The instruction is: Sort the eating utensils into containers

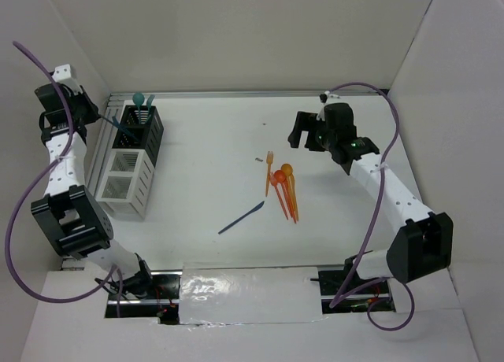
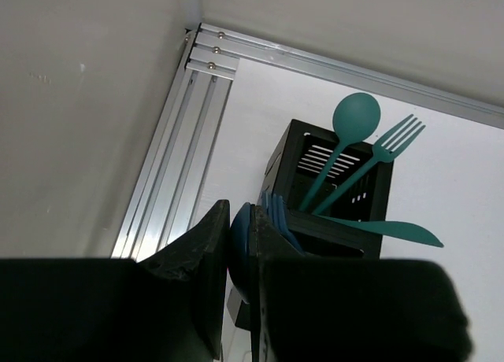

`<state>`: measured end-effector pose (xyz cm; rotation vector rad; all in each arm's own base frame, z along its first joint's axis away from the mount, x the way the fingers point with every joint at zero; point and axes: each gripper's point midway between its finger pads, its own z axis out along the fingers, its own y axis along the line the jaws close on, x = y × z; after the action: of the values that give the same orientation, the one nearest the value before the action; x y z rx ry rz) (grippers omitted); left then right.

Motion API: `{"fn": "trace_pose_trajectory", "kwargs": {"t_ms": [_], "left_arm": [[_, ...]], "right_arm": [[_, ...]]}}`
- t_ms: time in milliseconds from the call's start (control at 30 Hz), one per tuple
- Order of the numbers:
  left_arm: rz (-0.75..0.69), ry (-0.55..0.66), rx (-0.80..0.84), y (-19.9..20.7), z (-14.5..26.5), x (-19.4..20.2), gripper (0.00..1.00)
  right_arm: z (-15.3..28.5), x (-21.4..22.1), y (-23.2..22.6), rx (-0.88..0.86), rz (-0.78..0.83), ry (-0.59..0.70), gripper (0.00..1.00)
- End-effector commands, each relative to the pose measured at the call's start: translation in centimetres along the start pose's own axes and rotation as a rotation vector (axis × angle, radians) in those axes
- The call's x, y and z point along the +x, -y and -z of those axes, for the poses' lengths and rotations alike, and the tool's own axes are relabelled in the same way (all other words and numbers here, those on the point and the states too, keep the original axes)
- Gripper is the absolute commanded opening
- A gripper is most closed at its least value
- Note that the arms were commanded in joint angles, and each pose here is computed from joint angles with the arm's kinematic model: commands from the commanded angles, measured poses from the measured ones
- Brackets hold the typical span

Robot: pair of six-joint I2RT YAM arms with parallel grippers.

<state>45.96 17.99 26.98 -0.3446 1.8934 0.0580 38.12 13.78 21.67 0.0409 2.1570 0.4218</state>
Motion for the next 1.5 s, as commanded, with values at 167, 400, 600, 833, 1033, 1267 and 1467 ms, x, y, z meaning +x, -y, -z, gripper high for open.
{"fn": "trace_pose_trajectory", "kwargs": {"t_ms": [167, 400, 600, 833, 1033, 1267, 1467], "left_arm": [[-0.049, 0.020, 0.034, 0.6, -2.6, 1.9, 0.21], [-0.025, -0.027, 0.062, 1.2, -3.1, 3.6, 0.44], [0.047, -0.078, 0.024, 1.1, -1.3, 2.2, 0.86], [0.050, 0.010, 0.183, 5.5, 5.3, -4.0, 0.88], [-0.046, -0.033, 0.409, 13.7, 9.1, -2.7, 0.90], [-0.057, -0.097, 0.527, 19.2, 13.8, 2.0, 0.93], [-0.025, -0.174, 0.673, 22.6, 18.2, 5.8, 0.93]], "right_arm": [[-1.2, -0.7, 0.5, 0.032, -0.016, 0.049, 1.00], [-3.0, 1.8, -0.1, 0.044, -0.002, -0.025, 1.00], [-4.3, 4.2, -2.2, 0.030, 0.036, -0.099, 1.00], [-6.6, 6.2, -4.8, 0.003, 0.034, -0.144, 0.97], [-9.7, 7.6, -2.4, 0.195, 0.030, -0.247, 0.83], [-9.0, 10.7, 0.3, 0.243, 0.049, -0.301, 0.64], [-7.2, 12.9, 0.9, 0.205, 0.029, -0.344, 0.58]]}}
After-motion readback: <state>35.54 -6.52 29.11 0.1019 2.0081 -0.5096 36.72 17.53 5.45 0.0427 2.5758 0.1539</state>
